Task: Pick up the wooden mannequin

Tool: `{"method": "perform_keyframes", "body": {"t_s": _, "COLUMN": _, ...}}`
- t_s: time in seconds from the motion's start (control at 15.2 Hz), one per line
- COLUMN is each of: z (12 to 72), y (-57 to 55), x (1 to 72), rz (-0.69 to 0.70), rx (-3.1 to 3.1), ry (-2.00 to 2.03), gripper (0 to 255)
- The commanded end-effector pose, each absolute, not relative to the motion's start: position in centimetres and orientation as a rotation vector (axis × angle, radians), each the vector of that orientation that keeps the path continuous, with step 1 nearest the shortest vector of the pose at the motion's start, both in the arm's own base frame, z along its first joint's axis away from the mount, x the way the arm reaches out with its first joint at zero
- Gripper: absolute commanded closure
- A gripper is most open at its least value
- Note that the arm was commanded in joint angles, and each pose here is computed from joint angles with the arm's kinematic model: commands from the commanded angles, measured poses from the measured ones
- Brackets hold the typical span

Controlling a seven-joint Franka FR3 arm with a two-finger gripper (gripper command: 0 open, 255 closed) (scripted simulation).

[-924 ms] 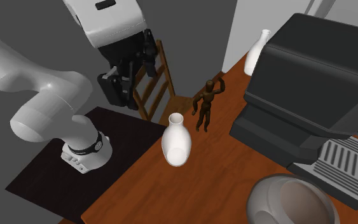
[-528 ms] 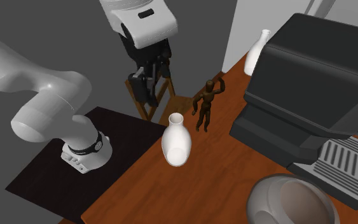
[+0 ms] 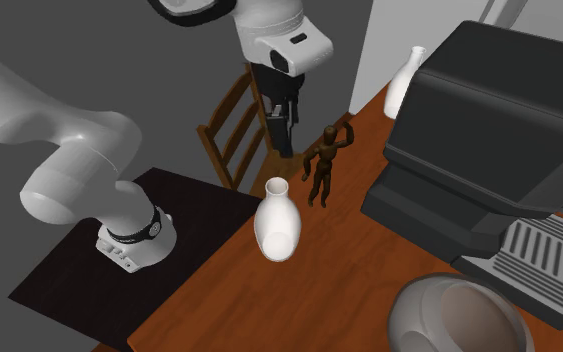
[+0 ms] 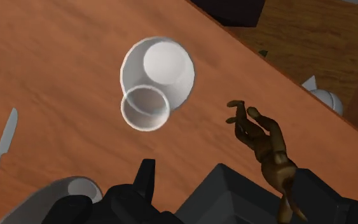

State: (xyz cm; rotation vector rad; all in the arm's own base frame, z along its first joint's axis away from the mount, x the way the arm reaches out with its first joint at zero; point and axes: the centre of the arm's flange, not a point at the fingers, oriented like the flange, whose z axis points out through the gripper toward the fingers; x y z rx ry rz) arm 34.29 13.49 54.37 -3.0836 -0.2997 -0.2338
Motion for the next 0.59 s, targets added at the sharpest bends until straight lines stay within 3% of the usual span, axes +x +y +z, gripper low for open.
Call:
{"method": "perform_keyframes", "body": {"t_s": 0.0, "z": 53.1, "y": 15.5, "x": 34.8, "rz": -0.252, "rx": -3.093, "ry": -0.357, "gripper": 0}}
{"method": "perform_keyframes", "body": {"t_s": 0.53, "z": 46.8, "y": 24.5, "x": 36.3, "rz": -0.313, "rx": -3.124, "ry": -0.585, "gripper": 0}}
